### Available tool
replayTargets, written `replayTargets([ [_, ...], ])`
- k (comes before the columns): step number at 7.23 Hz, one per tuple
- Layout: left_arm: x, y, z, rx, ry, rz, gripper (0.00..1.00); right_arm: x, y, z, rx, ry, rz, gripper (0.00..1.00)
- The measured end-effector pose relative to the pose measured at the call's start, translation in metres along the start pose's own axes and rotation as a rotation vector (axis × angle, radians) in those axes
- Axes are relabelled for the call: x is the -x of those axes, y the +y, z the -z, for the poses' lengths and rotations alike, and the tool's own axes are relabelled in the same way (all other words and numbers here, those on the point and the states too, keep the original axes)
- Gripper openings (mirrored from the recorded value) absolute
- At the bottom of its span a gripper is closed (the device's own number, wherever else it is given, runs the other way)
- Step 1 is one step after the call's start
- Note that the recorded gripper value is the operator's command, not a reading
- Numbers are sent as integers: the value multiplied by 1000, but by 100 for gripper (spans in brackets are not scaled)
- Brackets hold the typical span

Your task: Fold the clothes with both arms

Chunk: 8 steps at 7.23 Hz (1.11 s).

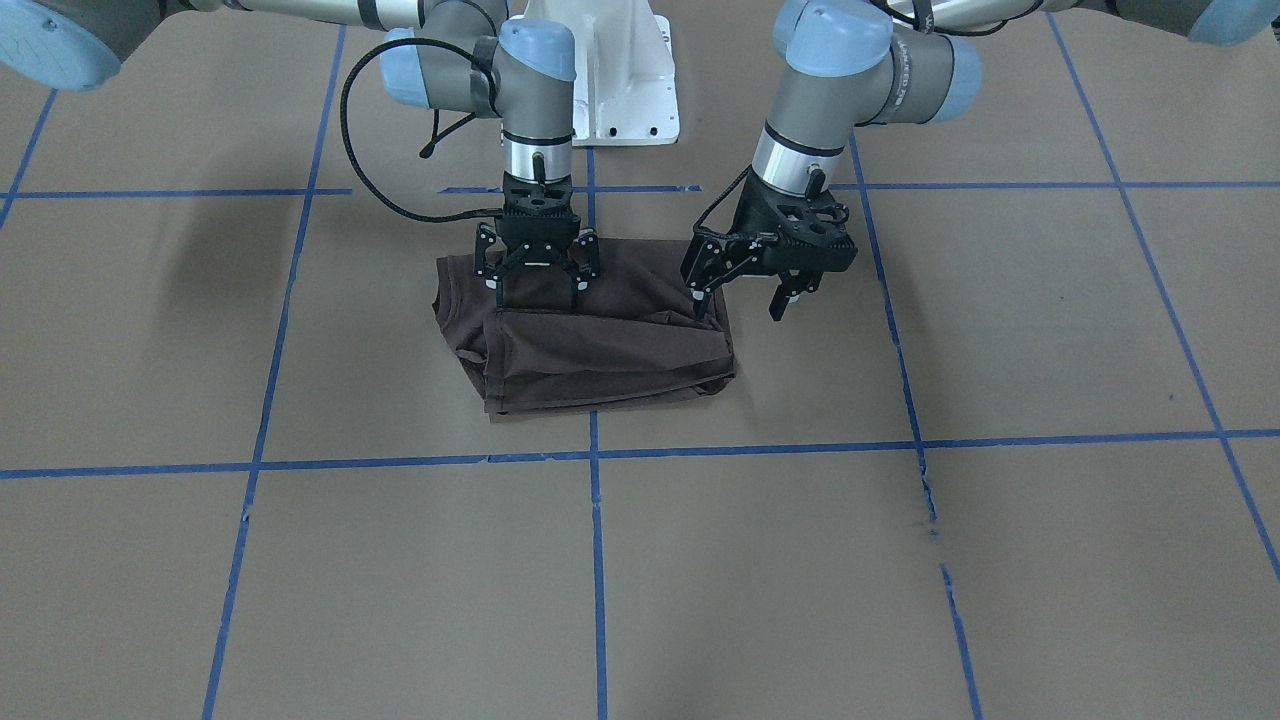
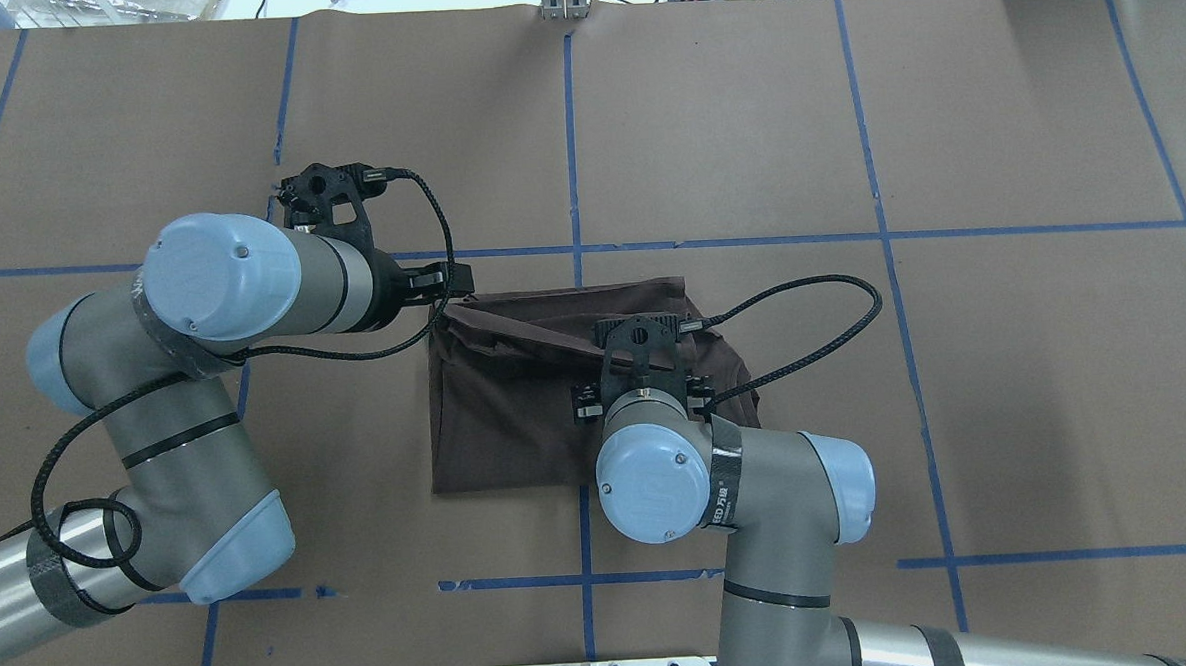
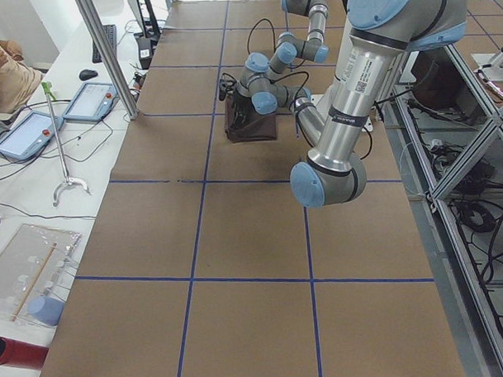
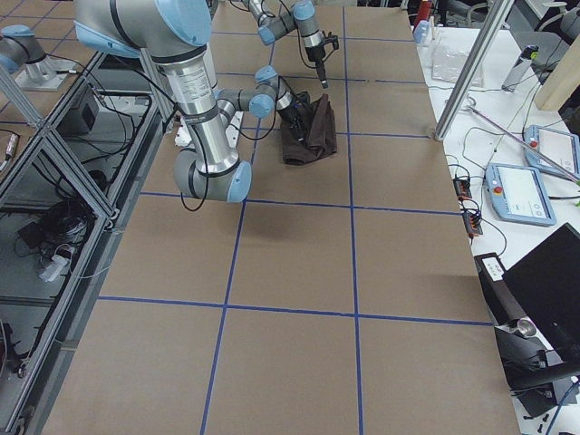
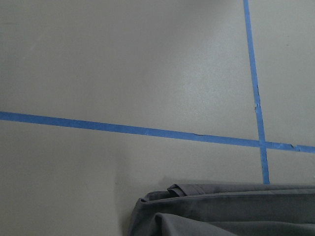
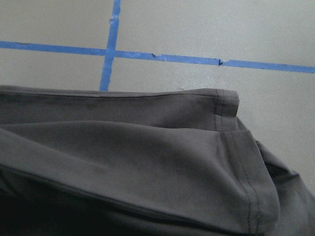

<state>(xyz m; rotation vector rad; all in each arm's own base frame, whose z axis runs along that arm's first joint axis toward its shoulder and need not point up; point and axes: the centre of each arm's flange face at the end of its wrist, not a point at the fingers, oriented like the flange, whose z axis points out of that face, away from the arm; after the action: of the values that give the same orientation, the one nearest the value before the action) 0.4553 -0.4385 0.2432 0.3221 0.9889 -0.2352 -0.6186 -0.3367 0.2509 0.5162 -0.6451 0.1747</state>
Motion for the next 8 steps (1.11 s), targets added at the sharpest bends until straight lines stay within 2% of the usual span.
replayTargets([
  [2, -1, 0, 2, -1, 5, -1, 100, -5, -13, -11, -13, 25, -6, 100],
  [4, -4, 0, 10, -3, 21, -2, 100, -15, -47, -35, -41, 77, -28, 100],
  [7, -3, 2, 18, -4, 30, 0, 100, -32, -135, -78, -75, 178, -57, 100],
  [8, -3, 3, 18, -2, 30, 0, 100, -36, -169, -87, -72, 178, -83, 100],
])
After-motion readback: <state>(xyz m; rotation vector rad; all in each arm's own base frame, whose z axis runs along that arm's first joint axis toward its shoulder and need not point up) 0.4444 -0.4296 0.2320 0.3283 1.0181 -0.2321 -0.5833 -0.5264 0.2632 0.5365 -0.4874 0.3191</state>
